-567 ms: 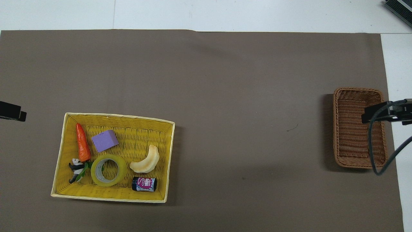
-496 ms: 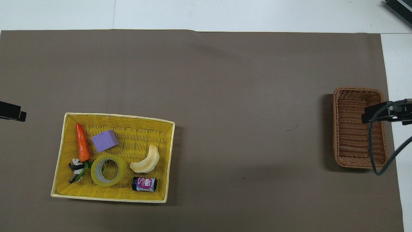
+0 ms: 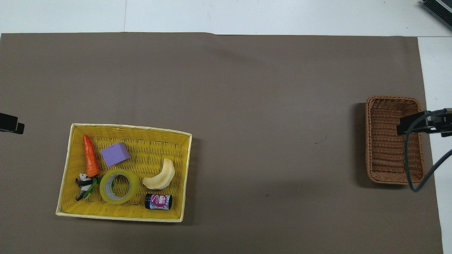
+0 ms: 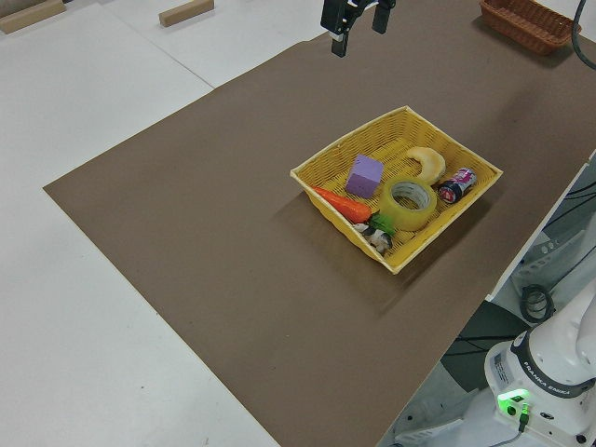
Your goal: Move tape to another basket
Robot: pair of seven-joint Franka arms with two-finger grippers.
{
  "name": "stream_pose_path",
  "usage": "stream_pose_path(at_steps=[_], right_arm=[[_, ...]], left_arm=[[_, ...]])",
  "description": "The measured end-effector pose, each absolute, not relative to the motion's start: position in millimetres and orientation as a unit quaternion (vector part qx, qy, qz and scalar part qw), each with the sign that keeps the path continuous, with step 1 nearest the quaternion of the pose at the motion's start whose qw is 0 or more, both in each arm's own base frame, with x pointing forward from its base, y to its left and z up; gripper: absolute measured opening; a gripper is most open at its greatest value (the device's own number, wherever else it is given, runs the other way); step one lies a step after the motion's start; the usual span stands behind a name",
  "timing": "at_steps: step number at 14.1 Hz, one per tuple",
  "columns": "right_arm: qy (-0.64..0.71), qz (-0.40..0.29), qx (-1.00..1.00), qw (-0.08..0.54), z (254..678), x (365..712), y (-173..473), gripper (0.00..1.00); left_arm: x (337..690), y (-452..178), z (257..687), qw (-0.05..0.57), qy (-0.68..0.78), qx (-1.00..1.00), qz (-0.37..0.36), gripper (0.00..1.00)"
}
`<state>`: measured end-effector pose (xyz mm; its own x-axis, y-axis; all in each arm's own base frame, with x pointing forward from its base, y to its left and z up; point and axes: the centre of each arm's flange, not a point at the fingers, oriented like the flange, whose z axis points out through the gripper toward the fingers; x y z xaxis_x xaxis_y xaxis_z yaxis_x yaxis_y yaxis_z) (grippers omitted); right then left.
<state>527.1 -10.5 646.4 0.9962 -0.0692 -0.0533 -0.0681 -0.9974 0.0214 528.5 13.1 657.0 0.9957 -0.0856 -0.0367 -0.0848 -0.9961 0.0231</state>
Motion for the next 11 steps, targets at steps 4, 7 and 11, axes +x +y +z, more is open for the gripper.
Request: stream_pose_path(at_steps=[4,7,11], right_arm=[[-0.034,-0.027,0.999,0.010,646.4,527.1,-10.5,1.00],[-0.034,-0.027,0.999,0.010,646.4,527.1,-10.5,1.00],[-0.034,-0.027,0.999,0.010,646.4,527.1,-10.5,1.00]], left_arm=[[528.3,13.4,656.9,0.011,-0.042,0.999,-0.020,1.00],[527.6,13.4,656.7,0.011,-0.043,0.999,-0.021,1.00],[524.9,13.5,654.0,0.012,-0.045,0.999,-0.025,1.00]])
